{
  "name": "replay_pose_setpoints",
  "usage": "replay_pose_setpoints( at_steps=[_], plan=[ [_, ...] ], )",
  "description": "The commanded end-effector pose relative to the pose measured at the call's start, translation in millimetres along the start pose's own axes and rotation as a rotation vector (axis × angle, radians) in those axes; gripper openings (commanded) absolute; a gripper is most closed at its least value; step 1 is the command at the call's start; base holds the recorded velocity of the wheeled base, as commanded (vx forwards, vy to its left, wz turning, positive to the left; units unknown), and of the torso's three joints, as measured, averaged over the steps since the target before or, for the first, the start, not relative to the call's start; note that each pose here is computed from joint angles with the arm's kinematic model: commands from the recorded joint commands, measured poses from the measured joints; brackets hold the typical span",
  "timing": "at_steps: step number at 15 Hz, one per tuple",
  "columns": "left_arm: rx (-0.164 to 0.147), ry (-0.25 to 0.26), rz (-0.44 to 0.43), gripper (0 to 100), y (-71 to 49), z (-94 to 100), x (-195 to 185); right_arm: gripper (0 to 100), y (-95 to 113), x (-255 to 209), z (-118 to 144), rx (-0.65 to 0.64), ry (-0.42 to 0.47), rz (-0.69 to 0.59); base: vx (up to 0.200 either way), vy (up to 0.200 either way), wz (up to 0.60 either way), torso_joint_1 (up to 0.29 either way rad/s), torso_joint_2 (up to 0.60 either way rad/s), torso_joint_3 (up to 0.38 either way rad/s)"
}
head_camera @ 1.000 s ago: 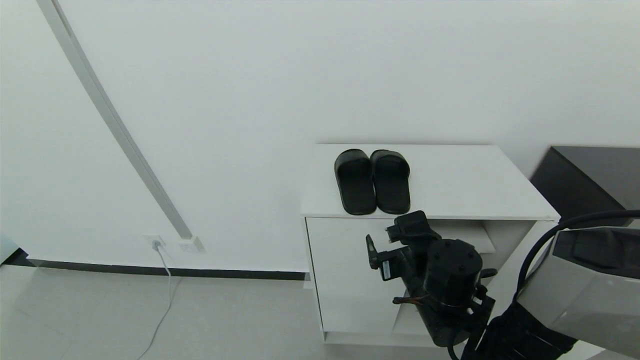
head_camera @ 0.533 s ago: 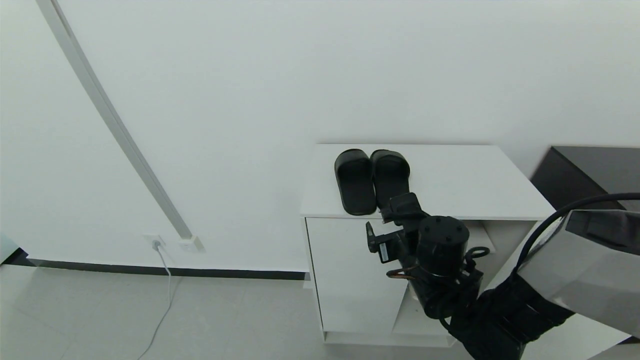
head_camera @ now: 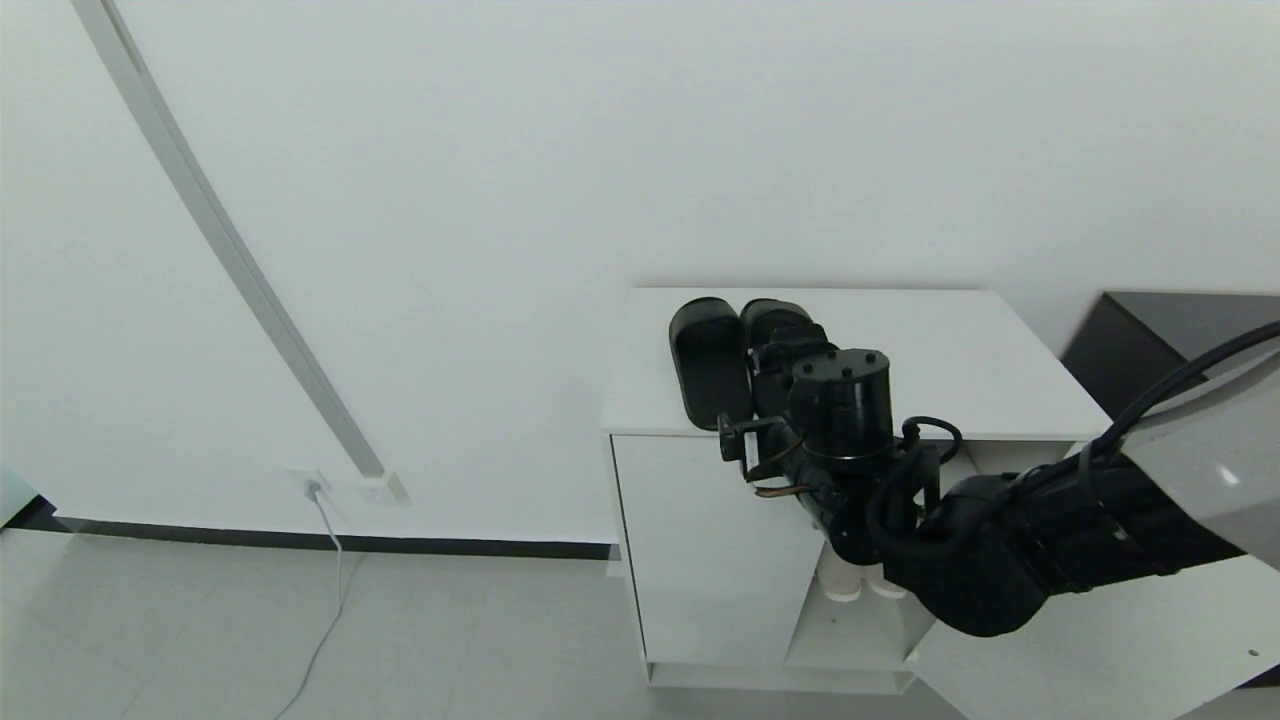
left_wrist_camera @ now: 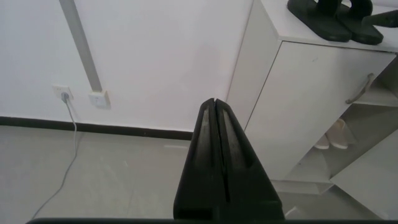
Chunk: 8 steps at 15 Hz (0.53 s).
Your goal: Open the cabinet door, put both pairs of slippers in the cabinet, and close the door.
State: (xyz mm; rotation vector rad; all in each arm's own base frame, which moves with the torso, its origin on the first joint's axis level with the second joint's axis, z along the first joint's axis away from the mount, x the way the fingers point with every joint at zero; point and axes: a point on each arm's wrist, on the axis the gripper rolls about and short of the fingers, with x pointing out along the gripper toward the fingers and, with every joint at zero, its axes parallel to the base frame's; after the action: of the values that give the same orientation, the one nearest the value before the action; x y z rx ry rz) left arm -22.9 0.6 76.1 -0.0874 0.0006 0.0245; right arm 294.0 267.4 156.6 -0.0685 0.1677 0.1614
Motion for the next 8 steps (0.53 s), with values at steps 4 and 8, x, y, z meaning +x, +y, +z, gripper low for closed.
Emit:
replay_pose_setpoints(
  at_steps=[4, 8],
  plan=[
    [-0.002, 0.0, 0.0, 0, -0.1, 0.0, 0.0, 100, 0.3, -4.9, 14.3, 0.036, -0.024, 0.003, 0.1, 0.0, 0.0, 0.001, 0.0, 0.0],
    [-0.002, 0.0, -0.003, 0, -0.1, 0.0, 0.0, 100, 1.3, -3.1, 10.2, 0.032, -0.015, 0.001, 0.2, 0.0, 0.0, -0.003, 0.0, 0.004]
  ],
)
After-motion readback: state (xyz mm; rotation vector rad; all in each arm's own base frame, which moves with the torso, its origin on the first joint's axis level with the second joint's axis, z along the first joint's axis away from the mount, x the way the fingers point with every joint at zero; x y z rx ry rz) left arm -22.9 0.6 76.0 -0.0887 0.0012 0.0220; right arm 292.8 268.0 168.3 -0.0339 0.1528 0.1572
